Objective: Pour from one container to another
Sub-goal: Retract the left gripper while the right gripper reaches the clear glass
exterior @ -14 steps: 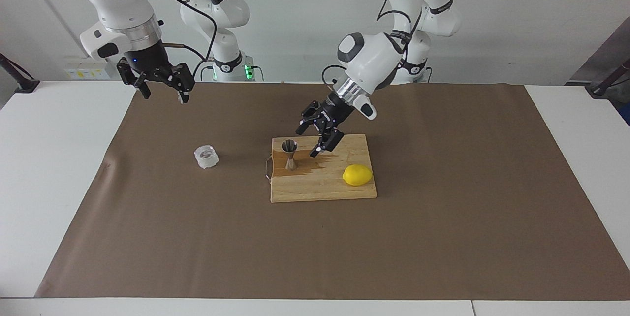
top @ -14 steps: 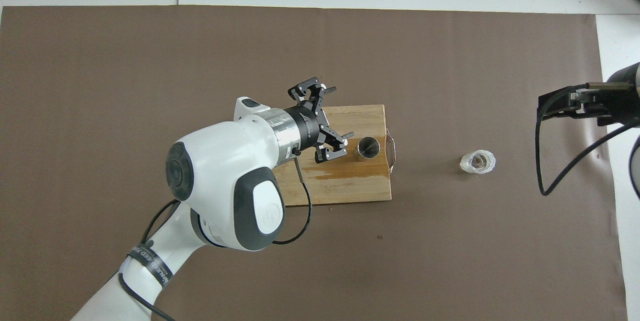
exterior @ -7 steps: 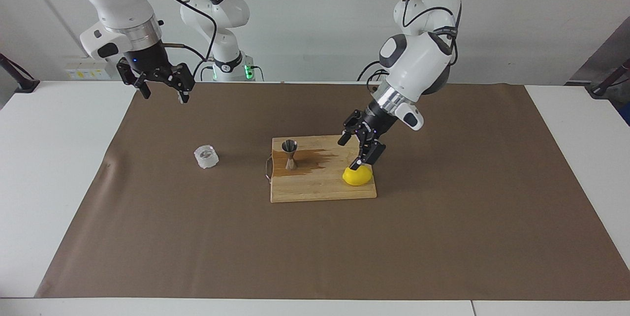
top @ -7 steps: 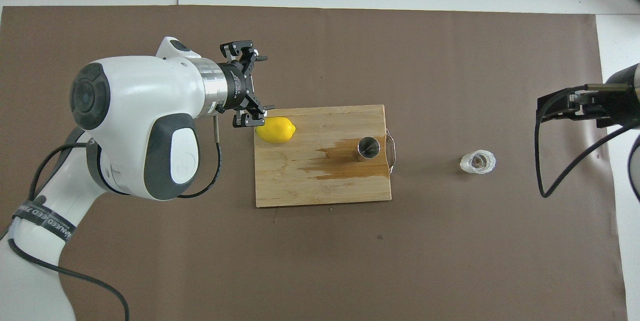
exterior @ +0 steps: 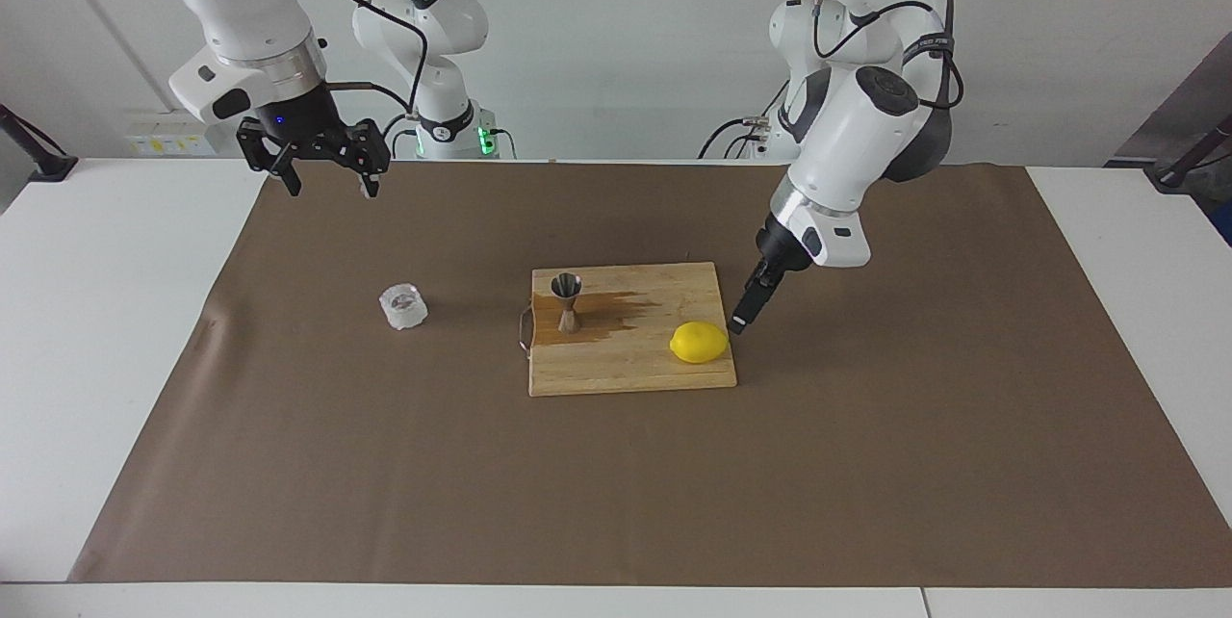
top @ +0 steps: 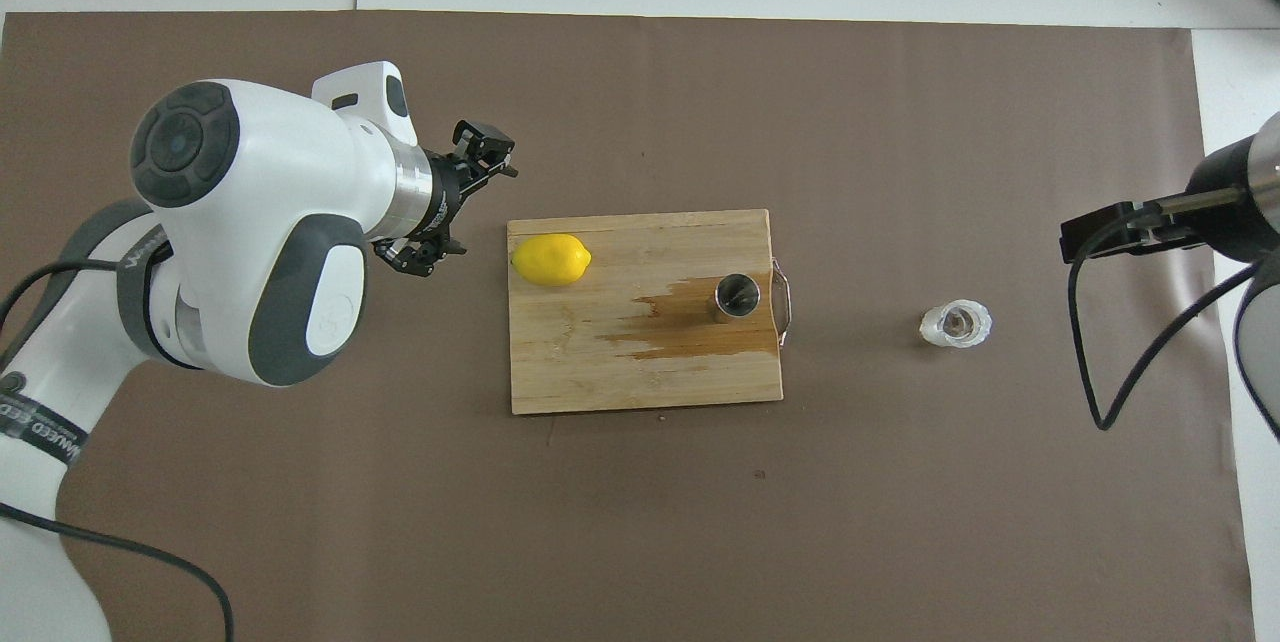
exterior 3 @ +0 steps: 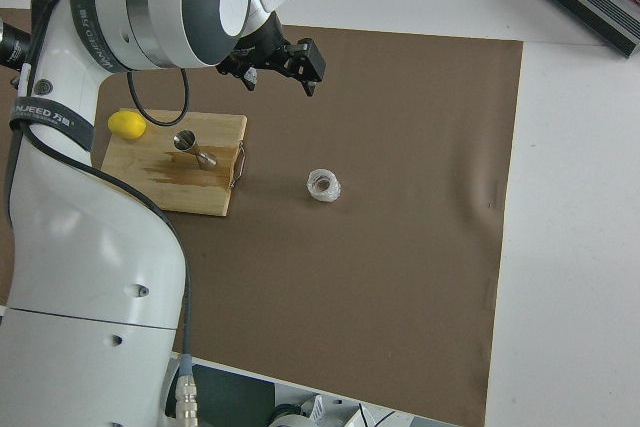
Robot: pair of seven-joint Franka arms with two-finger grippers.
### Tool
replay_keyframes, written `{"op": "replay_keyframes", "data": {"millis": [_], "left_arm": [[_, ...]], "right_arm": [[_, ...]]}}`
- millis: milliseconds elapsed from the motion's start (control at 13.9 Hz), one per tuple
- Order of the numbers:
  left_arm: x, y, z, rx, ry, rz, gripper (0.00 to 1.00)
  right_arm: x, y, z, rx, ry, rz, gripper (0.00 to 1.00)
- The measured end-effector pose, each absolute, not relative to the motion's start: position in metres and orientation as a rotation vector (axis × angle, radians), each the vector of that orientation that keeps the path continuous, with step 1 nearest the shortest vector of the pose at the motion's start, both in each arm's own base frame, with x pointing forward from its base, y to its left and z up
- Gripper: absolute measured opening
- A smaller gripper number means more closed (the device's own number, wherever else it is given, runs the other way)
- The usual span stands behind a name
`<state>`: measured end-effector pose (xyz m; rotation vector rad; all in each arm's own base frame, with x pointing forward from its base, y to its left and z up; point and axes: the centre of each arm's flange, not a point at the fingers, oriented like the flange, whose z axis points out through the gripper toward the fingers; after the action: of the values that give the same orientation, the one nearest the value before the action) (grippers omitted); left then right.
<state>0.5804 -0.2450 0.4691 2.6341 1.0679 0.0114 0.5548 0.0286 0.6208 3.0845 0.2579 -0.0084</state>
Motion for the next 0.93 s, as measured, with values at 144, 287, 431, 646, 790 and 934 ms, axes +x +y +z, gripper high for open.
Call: {"op": "replay_keyframes", "data": {"millis": [144, 287, 431, 646, 790, 934], "left_arm": [[0.581, -0.220, 0.470, 2.770, 0.827, -0.003, 1.00], [0.577, -0.197, 0.470, 2.961, 0.527, 0.011, 1.00], [0.572, -0.185, 0.473, 3.070, 0.272, -0.005, 1.00], [0.569, -0.149, 0.487, 3.115, -0.049, -0.045, 1.00], [0.567, -0.110, 0.502, 3.116, -0.143, -0.063, 1.00], [0.562, -0.075, 0.523, 3.117, -0.176, -0.048, 1.00]], "right_arm": [[0.550, 0.028, 0.604, 3.044, 0.565, -0.011, 1.00], [0.541, 0.029, 0.585, 2.966, 0.887, -0.003, 1.00], [0.536, 0.030, 0.569, 2.841, 1.234, 0.015, 1.00], [0.537, 0.026, 0.539, 2.566, 1.743, 0.033, 1.00], [0.543, 0.023, 0.507, 2.412, 1.954, 0.031, 1.00], [0.549, 0.024, 0.471, 2.333, 2.107, 0.008, 1.00]]}}
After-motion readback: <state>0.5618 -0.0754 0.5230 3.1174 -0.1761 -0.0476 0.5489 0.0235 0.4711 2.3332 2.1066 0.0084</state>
